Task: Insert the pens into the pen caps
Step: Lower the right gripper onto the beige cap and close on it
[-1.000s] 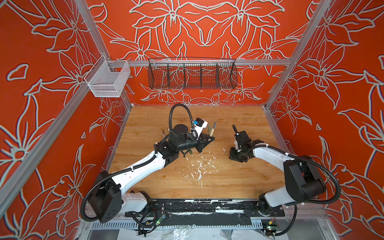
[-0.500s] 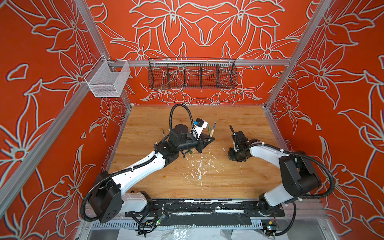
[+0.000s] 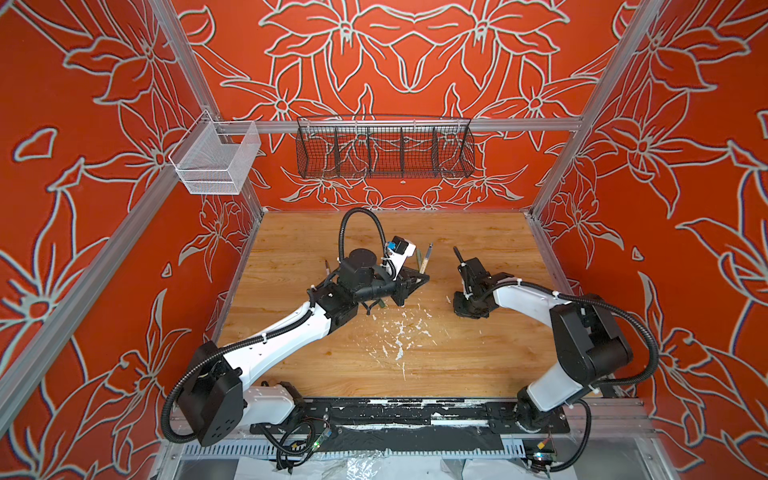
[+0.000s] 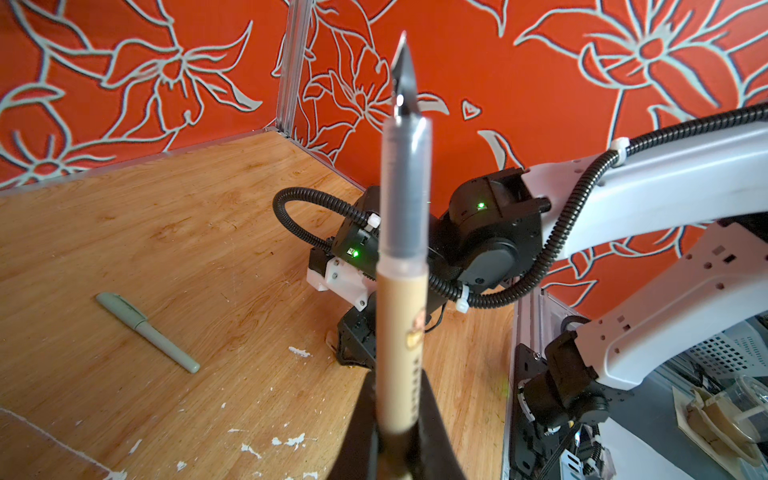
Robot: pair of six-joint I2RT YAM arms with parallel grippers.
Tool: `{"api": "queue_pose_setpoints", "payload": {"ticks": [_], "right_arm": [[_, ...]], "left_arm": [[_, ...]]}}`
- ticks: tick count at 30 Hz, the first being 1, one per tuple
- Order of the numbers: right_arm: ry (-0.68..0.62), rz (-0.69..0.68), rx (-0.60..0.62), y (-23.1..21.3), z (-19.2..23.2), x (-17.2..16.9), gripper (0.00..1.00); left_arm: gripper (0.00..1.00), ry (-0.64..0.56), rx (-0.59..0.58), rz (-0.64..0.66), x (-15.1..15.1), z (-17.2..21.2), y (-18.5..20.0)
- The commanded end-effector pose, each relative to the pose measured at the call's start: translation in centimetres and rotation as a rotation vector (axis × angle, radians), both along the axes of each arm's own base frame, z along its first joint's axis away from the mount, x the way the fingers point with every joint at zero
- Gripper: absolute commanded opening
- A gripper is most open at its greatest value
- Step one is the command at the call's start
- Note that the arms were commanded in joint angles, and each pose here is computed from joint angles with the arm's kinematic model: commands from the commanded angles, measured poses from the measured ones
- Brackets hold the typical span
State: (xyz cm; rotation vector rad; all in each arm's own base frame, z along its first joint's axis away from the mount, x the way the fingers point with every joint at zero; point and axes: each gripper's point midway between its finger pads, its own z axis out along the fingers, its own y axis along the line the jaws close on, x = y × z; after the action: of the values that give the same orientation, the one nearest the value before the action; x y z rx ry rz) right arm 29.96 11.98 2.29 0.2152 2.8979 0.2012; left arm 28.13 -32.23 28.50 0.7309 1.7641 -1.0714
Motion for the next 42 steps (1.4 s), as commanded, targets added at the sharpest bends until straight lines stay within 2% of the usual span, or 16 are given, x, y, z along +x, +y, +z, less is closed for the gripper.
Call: {"api": "queue_pose_setpoints", "payload": {"ticks": [1, 15, 42], "right_arm": [[0.015, 0.014, -0.037, -0.1, -0.3, -0.1, 0.24], [-0.035, 0.048, -0.041, -0.8, 2.4, -0.2, 0.31], [0.019, 0.048, -0.086, -1.1, -0.1, 0.2, 0.23]], "left_arm": [[0.0, -0.027, -0.006, -0.016, 0.0, 0.6, -0.5], [0.0, -0.028, -0.009, -0.019, -0.1, 0.7, -0.5], [0.0, -0.026, -0.004, -0.024, -0.2, 0.5, -0.7]]}}
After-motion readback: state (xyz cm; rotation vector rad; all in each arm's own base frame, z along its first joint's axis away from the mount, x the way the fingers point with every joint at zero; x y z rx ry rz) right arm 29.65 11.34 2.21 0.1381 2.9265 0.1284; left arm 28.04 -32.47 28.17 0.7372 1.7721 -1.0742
